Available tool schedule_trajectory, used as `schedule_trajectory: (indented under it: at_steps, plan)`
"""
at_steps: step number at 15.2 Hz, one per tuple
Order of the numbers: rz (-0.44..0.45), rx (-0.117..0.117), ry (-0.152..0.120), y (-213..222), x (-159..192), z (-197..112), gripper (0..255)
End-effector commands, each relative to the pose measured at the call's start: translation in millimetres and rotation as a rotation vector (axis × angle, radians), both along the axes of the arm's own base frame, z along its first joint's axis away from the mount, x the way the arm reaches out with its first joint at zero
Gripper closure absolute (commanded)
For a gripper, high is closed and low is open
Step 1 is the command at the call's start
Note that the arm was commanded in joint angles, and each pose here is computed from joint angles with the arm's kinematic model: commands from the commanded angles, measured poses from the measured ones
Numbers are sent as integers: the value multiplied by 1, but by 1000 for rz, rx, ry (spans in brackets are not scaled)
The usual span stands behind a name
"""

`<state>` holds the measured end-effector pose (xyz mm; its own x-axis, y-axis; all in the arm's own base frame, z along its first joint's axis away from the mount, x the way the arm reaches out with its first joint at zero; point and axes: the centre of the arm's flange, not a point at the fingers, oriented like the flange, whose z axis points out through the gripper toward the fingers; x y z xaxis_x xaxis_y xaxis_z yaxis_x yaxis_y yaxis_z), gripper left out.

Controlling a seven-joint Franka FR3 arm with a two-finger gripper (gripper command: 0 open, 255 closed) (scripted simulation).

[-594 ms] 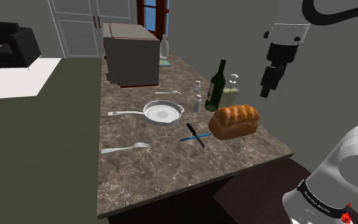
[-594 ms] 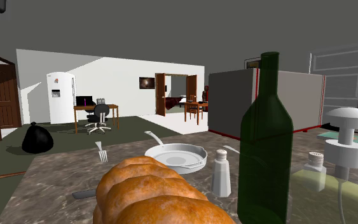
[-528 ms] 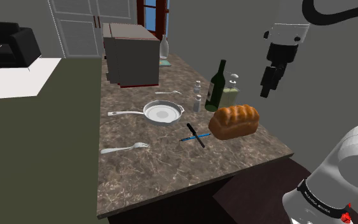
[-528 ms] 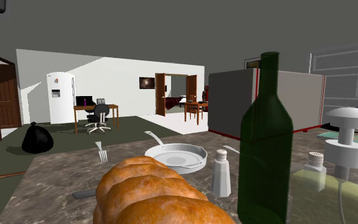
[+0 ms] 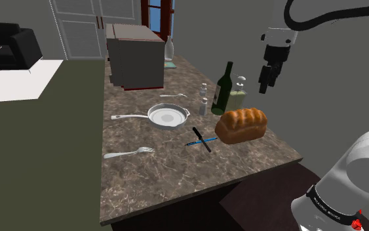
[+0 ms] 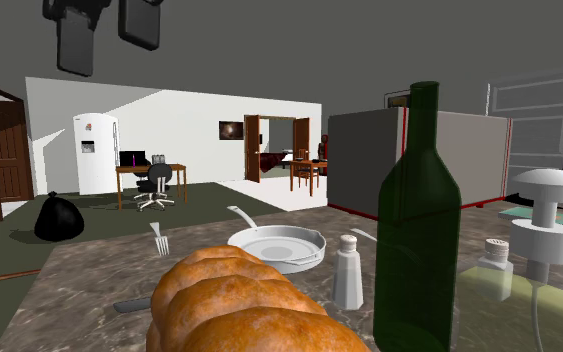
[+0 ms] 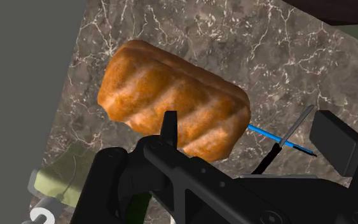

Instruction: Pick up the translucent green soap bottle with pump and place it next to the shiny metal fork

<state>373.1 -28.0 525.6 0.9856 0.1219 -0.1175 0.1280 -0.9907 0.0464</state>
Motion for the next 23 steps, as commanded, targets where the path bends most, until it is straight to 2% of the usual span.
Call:
schedule_trajectory:
  at_steps: [1, 23]
  plan:
    - [4, -9, 2, -19, 21, -10, 0]
    - [35, -89, 26, -205, 228, -68, 0]
